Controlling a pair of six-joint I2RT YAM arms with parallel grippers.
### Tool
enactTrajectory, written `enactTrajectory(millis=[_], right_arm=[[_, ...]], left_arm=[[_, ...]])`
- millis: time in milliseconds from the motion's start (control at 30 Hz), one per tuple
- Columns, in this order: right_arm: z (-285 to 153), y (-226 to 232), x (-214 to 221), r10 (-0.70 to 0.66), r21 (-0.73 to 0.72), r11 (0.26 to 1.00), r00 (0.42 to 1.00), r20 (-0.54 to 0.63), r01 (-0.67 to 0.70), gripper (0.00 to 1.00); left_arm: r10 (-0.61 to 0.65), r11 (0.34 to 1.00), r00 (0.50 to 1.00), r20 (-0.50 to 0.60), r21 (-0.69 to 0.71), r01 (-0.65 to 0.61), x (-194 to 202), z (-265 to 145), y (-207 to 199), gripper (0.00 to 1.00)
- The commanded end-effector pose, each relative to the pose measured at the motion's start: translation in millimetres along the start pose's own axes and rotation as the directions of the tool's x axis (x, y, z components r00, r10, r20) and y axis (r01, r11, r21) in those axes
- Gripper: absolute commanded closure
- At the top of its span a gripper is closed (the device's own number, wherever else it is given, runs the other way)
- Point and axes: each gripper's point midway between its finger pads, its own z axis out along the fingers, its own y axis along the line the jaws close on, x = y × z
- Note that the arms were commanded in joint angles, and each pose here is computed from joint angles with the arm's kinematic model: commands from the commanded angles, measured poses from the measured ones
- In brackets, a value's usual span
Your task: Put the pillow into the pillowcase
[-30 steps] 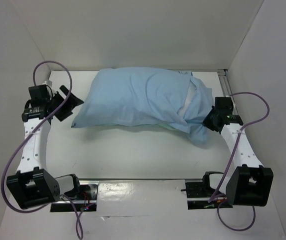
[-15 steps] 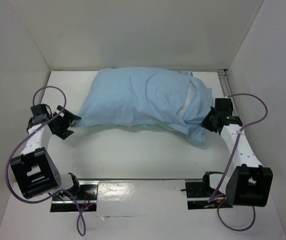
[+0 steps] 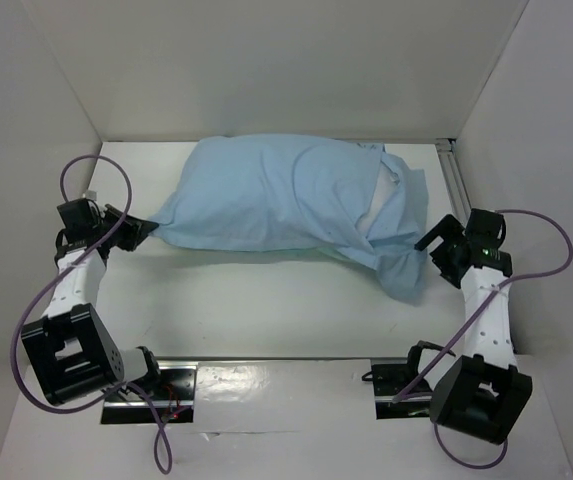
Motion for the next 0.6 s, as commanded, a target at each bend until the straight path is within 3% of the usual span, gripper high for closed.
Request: enactTrajectory(millis=[0,267,367,433,500,567], right_arm=[[-7.9,4.8,42.1,-0.007,-0.085,0.996,0.989,-0.147,-0.005,0.0],[14.0,10.1,59.1,0.062,-0.148,0.985,0.985,-0.16,-0.086,0.0],[29.5,18.9,59.8,0.081,-0.184,0.978,0.988,-0.129,-0.104,0.1],[36.3,30.8,51.2,0.076,-0.229,0.969,0.993,-0.092,-0.095,0.5],[33.0,46.9,37.7,0.059,-0.278,0.958,0.996,-0.064,-0.074,0.99],[12.7,81.9,-3.4,0.042,-0.356,0.934,0.999,0.012,-0.035,1.0]], left_arm=[[-0.001,0.999,1.0,0.019,0.041,0.0,-6.0,-3.7,-10.8,1.0],[0.008,0.997,1.0,0.024,0.08,-0.01,-15.0,-7.3,-28.7,1.0],[-0.003,0.997,1.0,0.023,0.079,0.002,-13.7,-6.2,-26.8,1.0],[-0.005,0.996,0.999,0.032,0.09,0.002,-15.4,-8.2,-30.8,1.0],[-0.063,0.99,0.998,0.007,0.126,0.062,-13.1,-10.0,-40.3,1.0],[-0.078,0.979,0.997,-0.001,0.187,0.077,-20.6,-15.1,-67.0,1.0]])
